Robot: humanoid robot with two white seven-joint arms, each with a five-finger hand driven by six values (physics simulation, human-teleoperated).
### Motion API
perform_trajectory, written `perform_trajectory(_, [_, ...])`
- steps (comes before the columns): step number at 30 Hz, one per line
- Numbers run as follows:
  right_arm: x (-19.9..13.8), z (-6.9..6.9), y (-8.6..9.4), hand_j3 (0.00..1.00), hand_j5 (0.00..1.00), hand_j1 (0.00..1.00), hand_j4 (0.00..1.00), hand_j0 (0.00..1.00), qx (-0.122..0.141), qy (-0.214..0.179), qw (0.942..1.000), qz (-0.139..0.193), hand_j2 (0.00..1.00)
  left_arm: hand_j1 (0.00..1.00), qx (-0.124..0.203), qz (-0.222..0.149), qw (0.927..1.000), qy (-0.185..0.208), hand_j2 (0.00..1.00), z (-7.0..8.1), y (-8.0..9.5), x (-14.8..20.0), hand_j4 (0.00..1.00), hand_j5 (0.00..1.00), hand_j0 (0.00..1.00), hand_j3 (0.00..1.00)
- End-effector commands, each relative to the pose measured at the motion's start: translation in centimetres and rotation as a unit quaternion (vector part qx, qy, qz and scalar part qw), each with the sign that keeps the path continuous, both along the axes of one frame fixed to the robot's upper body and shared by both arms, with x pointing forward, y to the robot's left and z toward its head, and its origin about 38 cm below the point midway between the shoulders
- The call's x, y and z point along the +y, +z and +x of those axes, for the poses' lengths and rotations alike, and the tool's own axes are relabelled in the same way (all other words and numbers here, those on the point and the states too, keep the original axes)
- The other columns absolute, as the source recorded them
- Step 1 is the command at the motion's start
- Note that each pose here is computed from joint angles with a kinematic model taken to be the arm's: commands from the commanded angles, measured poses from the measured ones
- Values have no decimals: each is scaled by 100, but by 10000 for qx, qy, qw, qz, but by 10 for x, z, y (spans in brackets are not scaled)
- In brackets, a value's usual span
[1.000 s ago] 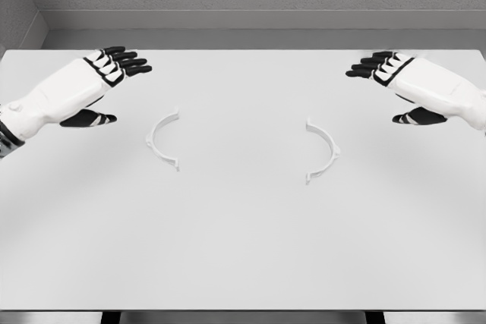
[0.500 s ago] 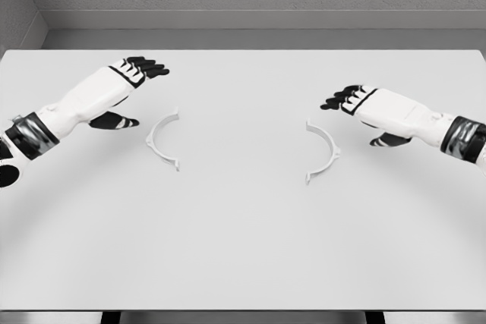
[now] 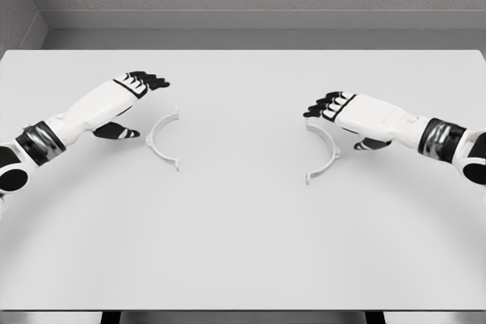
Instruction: Assemble PVC drainage pipe clamps
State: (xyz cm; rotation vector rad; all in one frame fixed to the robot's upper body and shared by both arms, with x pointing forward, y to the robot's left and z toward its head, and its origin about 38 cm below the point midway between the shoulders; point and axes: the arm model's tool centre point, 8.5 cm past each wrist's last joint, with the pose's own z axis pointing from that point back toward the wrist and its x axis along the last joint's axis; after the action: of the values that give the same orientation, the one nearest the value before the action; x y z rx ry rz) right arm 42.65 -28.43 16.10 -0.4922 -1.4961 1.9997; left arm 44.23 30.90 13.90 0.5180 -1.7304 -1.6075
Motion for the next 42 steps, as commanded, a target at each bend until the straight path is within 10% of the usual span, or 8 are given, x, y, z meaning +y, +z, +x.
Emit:
perform_trajectory(1, [2,0,-11,100,100,100,100,100,153,-26,9999,17,100,100,76,-51,9999,72,100,2,-6,1,100,100,100,100])
perform_trajectory(42, [24,8,-20,100,100,100,100,100,212,113,9997,12,100,100,208,-374,9989,-164,100,5,-22,-42,100,100,100,100])
